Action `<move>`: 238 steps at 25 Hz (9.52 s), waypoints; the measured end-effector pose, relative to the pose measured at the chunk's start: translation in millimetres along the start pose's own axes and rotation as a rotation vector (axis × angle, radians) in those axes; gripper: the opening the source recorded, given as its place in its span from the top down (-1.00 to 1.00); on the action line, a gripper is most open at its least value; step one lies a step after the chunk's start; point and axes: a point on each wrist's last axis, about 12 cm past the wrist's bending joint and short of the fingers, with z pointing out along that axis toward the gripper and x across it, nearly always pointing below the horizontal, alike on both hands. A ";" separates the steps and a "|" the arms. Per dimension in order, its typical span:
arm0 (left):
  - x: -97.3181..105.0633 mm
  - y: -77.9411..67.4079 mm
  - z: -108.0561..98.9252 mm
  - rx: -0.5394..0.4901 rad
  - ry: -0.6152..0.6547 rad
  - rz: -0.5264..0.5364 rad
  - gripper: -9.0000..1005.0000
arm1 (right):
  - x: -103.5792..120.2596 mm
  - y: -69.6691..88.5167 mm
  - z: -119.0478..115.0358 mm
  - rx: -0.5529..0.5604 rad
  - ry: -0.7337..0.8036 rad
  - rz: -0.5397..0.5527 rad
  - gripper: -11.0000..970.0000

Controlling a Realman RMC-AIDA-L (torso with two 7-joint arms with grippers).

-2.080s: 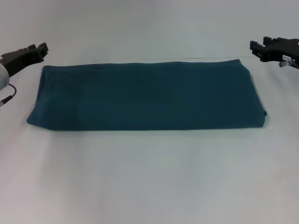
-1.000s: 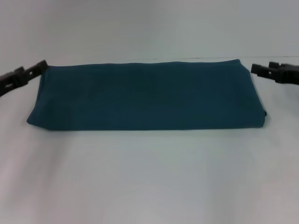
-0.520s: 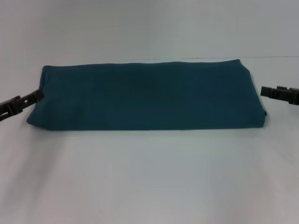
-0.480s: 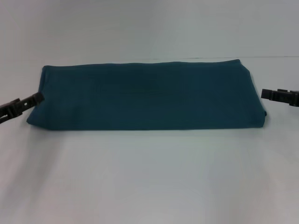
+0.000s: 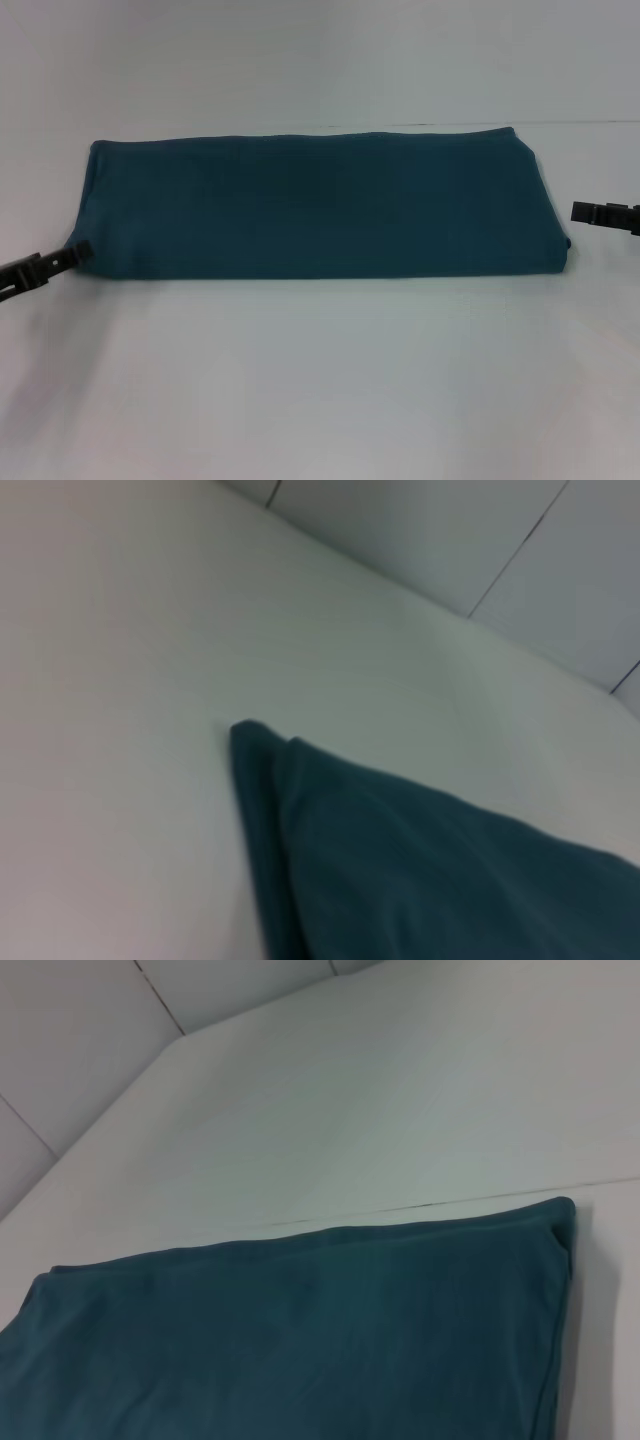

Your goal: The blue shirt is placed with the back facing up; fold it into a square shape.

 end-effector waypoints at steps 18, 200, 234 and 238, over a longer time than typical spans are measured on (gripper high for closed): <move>5.3 -5.0 24.1 -0.039 0.052 0.021 -0.81 | 2.2 1.1 2.0 -0.002 0.006 0.003 -0.54; -2.7 -109.4 147.5 0.018 -0.003 0.325 -0.81 | -11.4 22.0 30.8 -0.088 0.010 0.186 -0.54; -2.0 -113.6 150.8 0.018 0.024 0.411 0.92 | -6.7 21.3 30.3 -0.088 0.005 0.189 -0.54; -3.1 -112.2 150.2 0.014 0.021 0.407 0.91 | -6.0 21.2 30.6 -0.085 0.005 0.189 -0.54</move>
